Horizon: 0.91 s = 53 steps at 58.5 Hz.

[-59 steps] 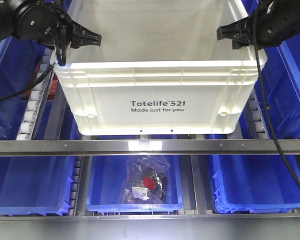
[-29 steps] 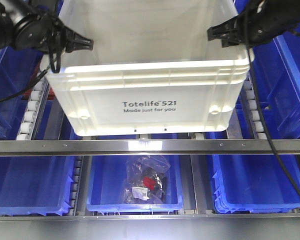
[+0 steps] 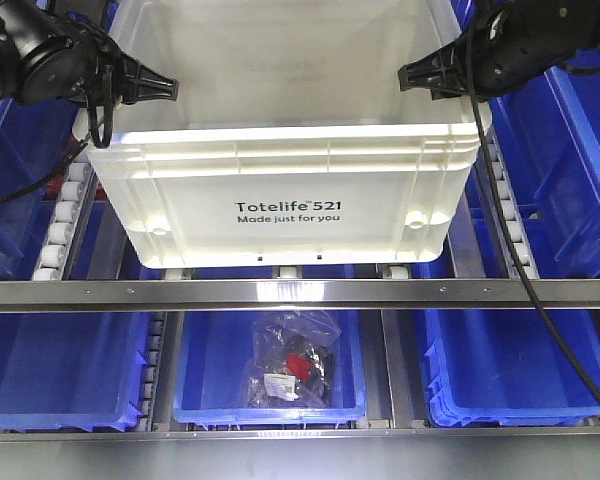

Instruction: Place moving items into box and shelve

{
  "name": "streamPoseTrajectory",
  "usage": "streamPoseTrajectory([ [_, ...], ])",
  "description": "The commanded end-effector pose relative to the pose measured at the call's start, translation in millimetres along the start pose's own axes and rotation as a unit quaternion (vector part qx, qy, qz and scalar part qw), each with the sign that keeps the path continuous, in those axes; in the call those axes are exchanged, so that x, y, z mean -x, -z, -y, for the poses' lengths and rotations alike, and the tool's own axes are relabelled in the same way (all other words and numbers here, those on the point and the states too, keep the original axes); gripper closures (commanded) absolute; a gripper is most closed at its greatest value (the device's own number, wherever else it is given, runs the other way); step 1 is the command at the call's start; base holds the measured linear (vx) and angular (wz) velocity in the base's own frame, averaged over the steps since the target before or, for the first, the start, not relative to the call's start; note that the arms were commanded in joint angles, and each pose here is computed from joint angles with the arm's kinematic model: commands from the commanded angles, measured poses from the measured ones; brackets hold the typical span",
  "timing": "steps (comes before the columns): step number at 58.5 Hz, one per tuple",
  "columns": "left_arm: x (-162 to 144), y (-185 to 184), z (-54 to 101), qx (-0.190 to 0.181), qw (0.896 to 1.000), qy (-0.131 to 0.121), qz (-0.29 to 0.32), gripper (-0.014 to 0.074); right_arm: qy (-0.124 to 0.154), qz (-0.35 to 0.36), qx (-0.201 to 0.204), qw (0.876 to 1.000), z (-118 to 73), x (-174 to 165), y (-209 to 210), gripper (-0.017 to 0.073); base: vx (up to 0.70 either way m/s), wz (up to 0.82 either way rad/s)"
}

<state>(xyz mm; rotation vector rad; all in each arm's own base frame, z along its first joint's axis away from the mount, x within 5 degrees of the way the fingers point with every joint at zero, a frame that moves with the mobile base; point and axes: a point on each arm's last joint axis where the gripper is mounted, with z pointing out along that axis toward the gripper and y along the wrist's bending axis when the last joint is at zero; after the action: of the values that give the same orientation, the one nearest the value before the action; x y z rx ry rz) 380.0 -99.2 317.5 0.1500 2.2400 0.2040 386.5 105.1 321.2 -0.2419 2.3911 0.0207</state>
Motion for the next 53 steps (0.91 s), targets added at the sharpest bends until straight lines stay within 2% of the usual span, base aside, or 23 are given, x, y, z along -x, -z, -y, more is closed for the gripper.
streamPoseTrajectory([
  [1, 31.9, 31.4, -5.8, -0.017, 0.993, -0.023, 0.112, 0.0593, 0.016, 0.110, 0.010, 0.994, -2.4, 28.0, 30.4, 0.0560, 0.00, 0.00],
  [15, 30.7, 31.2, -1.4, -0.040, 0.994, 0.005, 0.105, 0.0593, 0.015, 0.070, 0.010, 0.997, -3.5, 3.5, 9.6, 0.0560, 0.00, 0.00],
  [26, 31.8, 33.0, 5.2, -0.059, 0.992, 0.015, 0.111, 0.0593, 0.011, 0.093, 0.015, 0.996, -4.0, 4.8, 12.1, 0.0560, 0.00, 0.00],
  [37, 28.2, 32.1, 9.4, -0.063, 0.992, 0.009, 0.106, 0.0593, 0.029, 0.130, 0.004, 0.991, -0.5, 12.0, 29.9, 0.0560, 0.00, 0.00],
  [53, 12.4, 24.5, 13.1, -0.058, 0.995, -0.006, 0.076, 0.0593, 0.026, 0.123, 0.004, 0.992, -0.3, 10.9, 28.9, 0.0560, 0.00, 0.00],
])
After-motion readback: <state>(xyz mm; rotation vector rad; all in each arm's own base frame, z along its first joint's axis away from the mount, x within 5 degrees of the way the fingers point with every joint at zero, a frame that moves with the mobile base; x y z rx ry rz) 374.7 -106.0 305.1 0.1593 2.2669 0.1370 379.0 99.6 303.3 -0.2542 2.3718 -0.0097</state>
